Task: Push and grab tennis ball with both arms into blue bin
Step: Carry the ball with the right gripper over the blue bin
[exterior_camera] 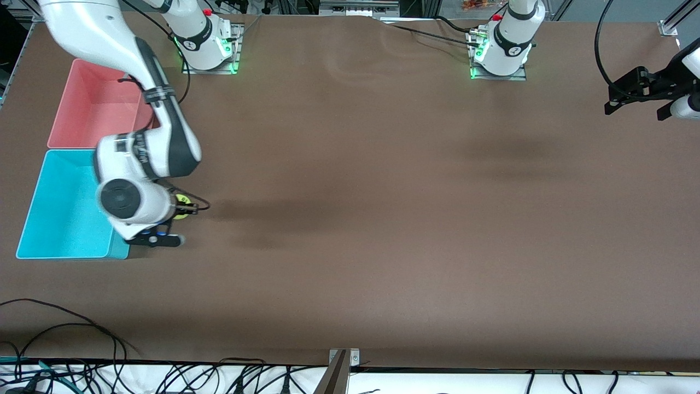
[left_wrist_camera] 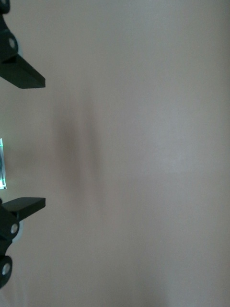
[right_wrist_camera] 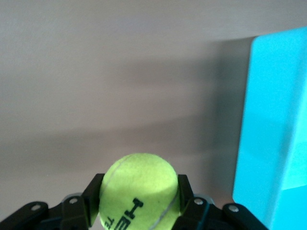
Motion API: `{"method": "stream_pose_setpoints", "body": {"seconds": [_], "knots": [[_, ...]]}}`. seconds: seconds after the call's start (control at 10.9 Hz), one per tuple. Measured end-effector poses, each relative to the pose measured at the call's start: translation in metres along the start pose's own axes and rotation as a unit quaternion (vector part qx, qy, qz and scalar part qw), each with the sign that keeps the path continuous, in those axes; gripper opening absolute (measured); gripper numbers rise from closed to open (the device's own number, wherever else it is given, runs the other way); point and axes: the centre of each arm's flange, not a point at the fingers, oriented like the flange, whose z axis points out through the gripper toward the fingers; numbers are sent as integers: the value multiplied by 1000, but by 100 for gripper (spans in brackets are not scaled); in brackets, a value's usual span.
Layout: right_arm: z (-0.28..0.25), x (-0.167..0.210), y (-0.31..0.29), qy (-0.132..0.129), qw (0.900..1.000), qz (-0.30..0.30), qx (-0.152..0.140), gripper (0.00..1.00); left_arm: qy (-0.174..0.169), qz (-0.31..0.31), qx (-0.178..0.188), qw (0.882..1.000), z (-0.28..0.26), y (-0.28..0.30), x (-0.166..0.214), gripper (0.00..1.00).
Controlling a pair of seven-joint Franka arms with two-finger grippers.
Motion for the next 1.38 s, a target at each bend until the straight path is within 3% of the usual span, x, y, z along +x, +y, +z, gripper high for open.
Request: {"method": "stream_pose_setpoints", "body": {"seconds": [0.18,0.37,0.55,0.83,1.38], "knots": [[-23,11,58,-20,999,8,41,66,0,1,0,1000,0,1,0,100],[-35,14,128,-31,998,0,58,66,0,3,0,1000,0,3,0,100],[-26,8,184,-49,997,18,63,66,-1,1,0,1000,0,1,0,100],[1,-12,252,-71,995,-18,65,66,-1,3,0,1000,0,3,1,100],[95,-68,266,-17,996,-40,73,66,-3,0,0,1000,2,-1,1,100]]}}
